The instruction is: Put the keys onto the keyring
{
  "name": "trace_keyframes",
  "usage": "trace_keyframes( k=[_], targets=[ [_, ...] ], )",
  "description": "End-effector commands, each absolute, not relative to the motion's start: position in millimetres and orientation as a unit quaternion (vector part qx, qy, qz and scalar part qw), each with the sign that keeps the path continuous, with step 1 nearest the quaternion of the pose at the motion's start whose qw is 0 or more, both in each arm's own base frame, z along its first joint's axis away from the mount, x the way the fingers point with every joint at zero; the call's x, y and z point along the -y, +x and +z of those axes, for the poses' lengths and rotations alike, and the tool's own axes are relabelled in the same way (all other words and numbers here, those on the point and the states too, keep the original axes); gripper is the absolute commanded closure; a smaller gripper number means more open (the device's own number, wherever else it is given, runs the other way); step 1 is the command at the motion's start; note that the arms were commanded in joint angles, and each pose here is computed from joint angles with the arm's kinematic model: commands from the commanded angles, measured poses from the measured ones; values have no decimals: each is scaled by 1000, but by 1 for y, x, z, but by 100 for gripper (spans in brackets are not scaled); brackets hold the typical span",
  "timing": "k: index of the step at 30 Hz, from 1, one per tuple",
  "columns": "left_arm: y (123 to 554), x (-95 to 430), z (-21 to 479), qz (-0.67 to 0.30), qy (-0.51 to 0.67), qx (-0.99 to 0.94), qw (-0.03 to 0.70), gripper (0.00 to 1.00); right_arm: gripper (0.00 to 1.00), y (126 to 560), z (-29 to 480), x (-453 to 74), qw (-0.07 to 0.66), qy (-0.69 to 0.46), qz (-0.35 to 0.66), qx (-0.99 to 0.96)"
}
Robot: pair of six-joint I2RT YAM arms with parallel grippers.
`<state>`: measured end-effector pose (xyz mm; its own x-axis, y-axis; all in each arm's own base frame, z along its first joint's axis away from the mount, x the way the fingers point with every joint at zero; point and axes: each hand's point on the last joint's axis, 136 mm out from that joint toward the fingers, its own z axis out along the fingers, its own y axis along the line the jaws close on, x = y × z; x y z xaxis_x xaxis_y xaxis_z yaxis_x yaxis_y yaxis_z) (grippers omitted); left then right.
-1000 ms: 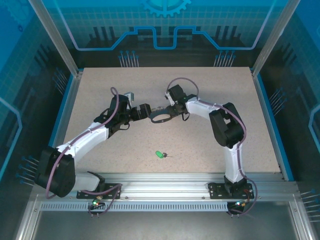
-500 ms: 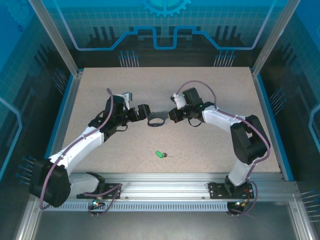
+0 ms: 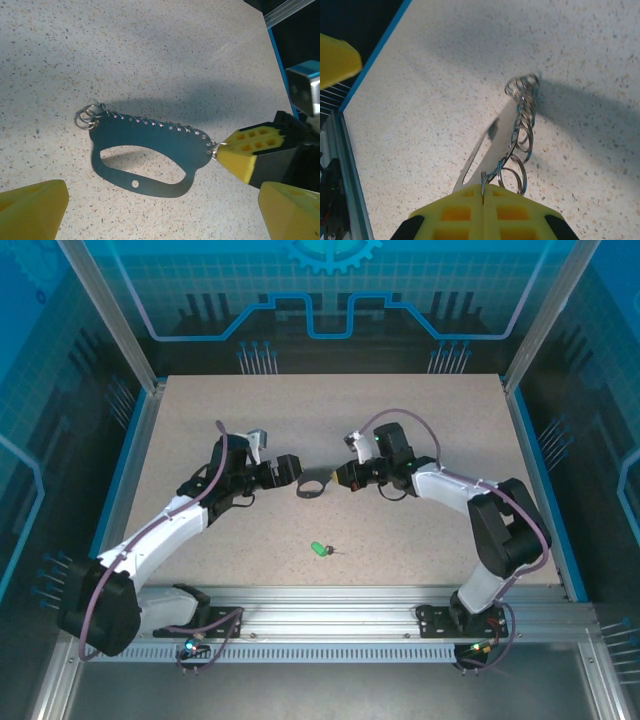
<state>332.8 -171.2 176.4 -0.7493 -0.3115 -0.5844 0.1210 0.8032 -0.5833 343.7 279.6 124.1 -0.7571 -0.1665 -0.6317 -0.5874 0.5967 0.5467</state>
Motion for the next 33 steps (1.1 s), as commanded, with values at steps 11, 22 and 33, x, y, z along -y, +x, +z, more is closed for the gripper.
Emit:
trace_keyframes(
  k=[11, 22, 33],
  targets=[
    [328, 179, 170, -321, -53, -888, 325, 1, 100, 350, 65, -257, 245, -187, 317, -897],
    [327, 179, 164, -322, -54, -889, 322, 1, 100, 339, 16, -248, 207, -163, 288, -921],
    [326, 180, 165, -325, -52, -887, 323, 1, 82, 342, 27, -246, 219, -149, 288, -920]
  ],
)
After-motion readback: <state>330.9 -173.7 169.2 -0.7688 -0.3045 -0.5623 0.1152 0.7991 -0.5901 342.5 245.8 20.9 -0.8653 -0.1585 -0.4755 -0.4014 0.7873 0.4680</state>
